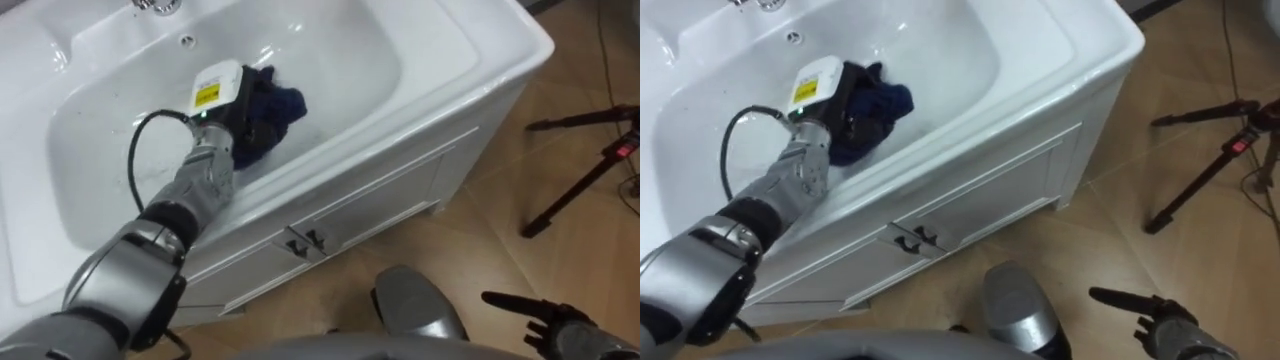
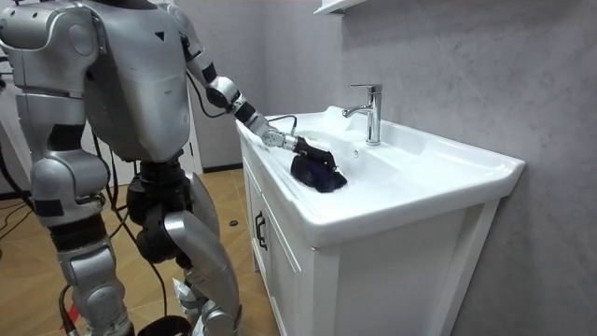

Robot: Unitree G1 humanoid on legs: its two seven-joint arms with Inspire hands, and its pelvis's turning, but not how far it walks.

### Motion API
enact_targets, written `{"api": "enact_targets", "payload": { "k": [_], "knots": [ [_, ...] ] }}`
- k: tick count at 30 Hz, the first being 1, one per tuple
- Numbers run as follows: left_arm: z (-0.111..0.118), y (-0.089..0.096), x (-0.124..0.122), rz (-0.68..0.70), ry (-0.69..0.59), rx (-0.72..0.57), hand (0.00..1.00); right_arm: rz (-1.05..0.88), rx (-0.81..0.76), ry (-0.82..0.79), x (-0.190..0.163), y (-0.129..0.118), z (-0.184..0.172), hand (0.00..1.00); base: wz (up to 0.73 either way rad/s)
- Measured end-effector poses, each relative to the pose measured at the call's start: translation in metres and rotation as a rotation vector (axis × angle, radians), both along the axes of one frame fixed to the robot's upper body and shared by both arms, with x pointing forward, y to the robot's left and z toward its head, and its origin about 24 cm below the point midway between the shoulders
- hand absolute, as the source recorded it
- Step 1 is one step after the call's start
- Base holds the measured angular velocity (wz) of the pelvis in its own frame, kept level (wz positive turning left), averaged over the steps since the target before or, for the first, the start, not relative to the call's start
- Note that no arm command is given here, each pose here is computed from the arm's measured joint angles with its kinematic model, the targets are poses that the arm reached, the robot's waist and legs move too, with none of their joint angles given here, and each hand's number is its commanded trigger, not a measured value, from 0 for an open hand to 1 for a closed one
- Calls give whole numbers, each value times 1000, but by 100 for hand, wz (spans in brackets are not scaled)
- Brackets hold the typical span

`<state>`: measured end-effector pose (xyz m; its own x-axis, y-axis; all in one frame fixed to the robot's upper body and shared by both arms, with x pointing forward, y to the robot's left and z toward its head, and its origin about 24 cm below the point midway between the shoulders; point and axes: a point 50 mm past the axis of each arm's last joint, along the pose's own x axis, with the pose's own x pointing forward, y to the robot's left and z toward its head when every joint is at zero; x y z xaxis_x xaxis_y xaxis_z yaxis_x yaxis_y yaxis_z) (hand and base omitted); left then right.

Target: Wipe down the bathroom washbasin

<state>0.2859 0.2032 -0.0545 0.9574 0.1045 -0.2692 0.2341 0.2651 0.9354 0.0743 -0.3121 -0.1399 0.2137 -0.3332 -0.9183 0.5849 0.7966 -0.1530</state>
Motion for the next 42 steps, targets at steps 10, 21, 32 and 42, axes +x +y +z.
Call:
{"api": "enact_targets", "payload": {
  "k": [10,21,32,42],
  "knots": [
    [-15,71,-48,46,109,331,100,-131,1,6,-23,-10,1,0,0],
    [-23,82,-83,10,67,435,100,-217,-20,3,-39,-23,6,0,-5],
    [-21,80,-88,24,53,460,100,-139,-33,-21,-25,-18,5,0,6],
    [-16,46,-52,56,46,371,100,-82,-34,-1,-16,-8,1,0,9]
  ]
}}
